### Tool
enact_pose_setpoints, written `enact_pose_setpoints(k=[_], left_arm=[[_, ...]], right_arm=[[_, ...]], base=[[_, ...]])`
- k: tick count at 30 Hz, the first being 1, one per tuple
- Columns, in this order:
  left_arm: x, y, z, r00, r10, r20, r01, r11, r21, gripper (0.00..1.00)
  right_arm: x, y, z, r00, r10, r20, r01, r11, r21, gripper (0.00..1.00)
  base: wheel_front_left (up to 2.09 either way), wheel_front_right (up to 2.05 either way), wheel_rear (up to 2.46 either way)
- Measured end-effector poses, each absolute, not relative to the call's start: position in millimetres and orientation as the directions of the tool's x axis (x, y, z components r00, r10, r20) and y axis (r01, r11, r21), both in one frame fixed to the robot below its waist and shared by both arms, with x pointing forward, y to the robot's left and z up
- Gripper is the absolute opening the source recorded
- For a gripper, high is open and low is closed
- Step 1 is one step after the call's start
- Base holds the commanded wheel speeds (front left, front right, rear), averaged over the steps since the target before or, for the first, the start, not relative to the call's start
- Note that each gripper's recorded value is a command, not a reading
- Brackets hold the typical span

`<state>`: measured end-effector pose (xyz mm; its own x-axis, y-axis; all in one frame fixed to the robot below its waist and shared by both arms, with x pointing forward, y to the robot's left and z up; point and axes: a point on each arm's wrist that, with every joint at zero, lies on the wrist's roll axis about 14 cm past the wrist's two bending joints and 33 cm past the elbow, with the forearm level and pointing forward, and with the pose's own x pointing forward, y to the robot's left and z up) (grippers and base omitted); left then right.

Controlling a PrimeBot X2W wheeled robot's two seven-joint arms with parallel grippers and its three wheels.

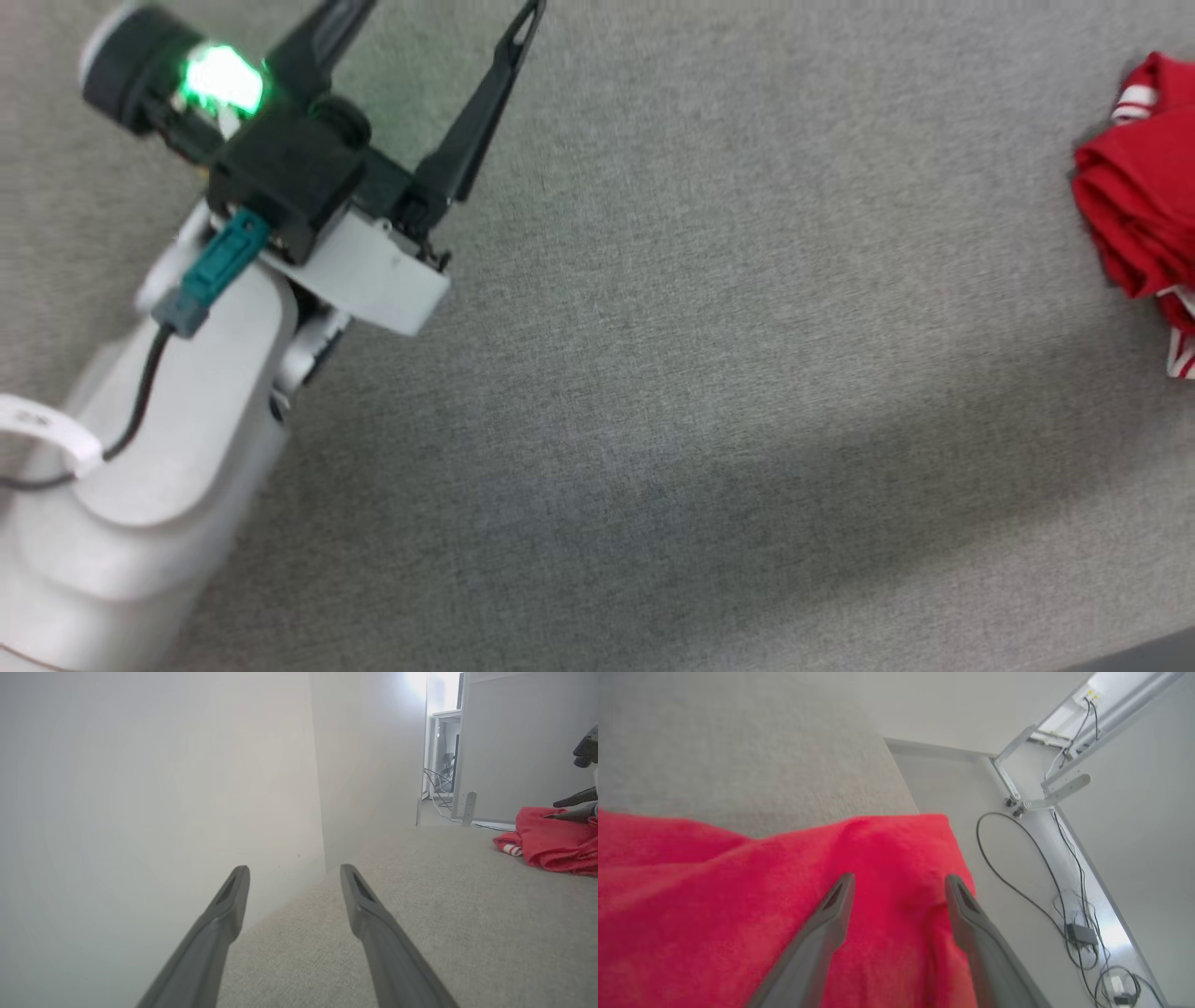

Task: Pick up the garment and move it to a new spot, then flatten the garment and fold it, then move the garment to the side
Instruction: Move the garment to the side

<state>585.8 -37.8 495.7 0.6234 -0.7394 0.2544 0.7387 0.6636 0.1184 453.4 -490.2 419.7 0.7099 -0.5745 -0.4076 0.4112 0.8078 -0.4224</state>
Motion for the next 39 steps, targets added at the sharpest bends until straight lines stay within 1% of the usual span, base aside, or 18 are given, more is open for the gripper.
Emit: enact_pose_setpoints(k=[5,11,15,22,27,31,35,39], left_arm=[[568.6,-26.0,504.2,0.682,-0.689,0.246,0.700,0.712,0.057,1.00],[545.0,9.7,505.0,0.771,-0.607,0.194,0.617,0.787,0.013,1.00],[528.5,45.6,502.3,0.834,-0.530,0.150,0.536,0.844,0.003,1.00],[493.3,105.3,501.6,0.913,-0.396,0.099,0.398,0.917,-0.005,1.00],[462.4,136.8,501.2,0.951,-0.300,0.076,0.303,0.953,-0.028,1.00],[437.9,158.1,503.7,0.970,-0.233,0.071,0.236,0.971,-0.043,1.00],[412.7,178.0,504.4,0.983,-0.173,0.065,0.176,0.983,-0.053,1.00],[389.5,188.0,505.9,0.988,-0.135,0.068,0.140,0.988,-0.070,1.00]], right_arm=[[478.1,-459.1,438.8,0.795,-0.485,-0.366,0.332,0.851,-0.406,1.00],[506.5,-393.0,448.6,0.885,-0.322,-0.337,0.207,0.919,-0.334,1.00],[515.8,-351.8,454.4,0.924,-0.231,-0.306,0.157,0.956,-0.249,1.00],[519.1,-276.9,461.8,0.970,-0.046,-0.241,0.016,0.992,-0.124,1.00],[504.6,-238.8,474.6,0.984,0.058,-0.170,-0.062,0.998,-0.018,1.00],[482.7,-225.5,486.3,0.989,0.102,-0.109,-0.096,0.994,0.052,1.00],[454.1,-213.0,490.2,0.989,0.134,-0.069,-0.126,0.986,0.106,1.00],[426.7,-211.7,495.2,0.990,0.138,-0.034,-0.133,0.982,0.132,1.00]], base=[[0.00,0.00,0.00],[0.00,0.00,0.00],[0.00,0.00,0.00],[0.00,0.00,0.00],[0.00,0.00,0.00],[0.00,0.00,0.00],[0.00,0.00,0.00],[0.00,0.00,0.00]])
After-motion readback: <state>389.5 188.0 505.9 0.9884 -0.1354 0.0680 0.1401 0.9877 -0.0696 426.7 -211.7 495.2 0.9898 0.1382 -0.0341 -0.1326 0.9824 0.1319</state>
